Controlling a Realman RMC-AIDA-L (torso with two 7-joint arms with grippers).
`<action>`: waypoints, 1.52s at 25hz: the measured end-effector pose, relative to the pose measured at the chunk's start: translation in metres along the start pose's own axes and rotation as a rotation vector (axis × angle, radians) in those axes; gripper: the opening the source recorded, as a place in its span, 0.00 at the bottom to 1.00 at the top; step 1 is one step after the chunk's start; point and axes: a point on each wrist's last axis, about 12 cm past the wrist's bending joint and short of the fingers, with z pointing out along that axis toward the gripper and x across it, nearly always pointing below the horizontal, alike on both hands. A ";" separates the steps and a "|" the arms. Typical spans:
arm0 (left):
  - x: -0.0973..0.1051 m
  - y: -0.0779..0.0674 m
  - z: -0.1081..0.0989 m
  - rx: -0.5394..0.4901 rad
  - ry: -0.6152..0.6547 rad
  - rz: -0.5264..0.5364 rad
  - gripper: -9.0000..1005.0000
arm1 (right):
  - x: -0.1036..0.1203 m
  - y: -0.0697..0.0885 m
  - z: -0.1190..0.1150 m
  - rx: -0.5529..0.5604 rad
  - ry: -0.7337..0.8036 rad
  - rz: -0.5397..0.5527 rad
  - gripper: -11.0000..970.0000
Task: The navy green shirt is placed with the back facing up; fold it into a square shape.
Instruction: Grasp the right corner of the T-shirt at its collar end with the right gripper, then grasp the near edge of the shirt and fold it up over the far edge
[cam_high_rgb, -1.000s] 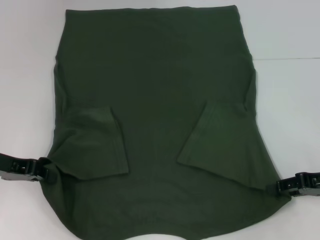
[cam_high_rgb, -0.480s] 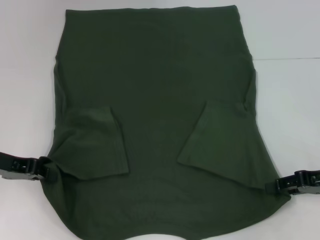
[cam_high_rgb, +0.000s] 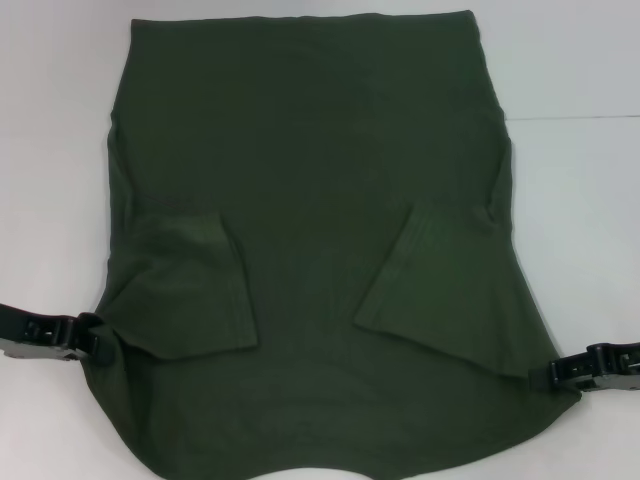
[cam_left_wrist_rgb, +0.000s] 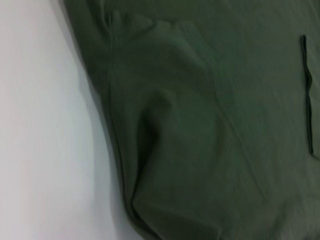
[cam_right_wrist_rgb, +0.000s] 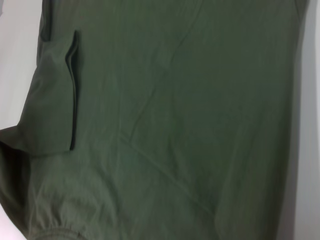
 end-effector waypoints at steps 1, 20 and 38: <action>0.000 0.000 0.000 -0.001 0.000 0.001 0.04 | 0.000 0.000 0.000 0.000 0.000 -0.001 0.44; -0.001 -0.001 0.000 0.001 -0.001 0.004 0.04 | -0.002 0.000 0.000 0.016 -0.004 -0.083 0.09; 0.000 0.000 -0.004 0.018 -0.014 0.040 0.04 | -0.010 0.006 -0.003 0.003 -0.005 -0.110 0.07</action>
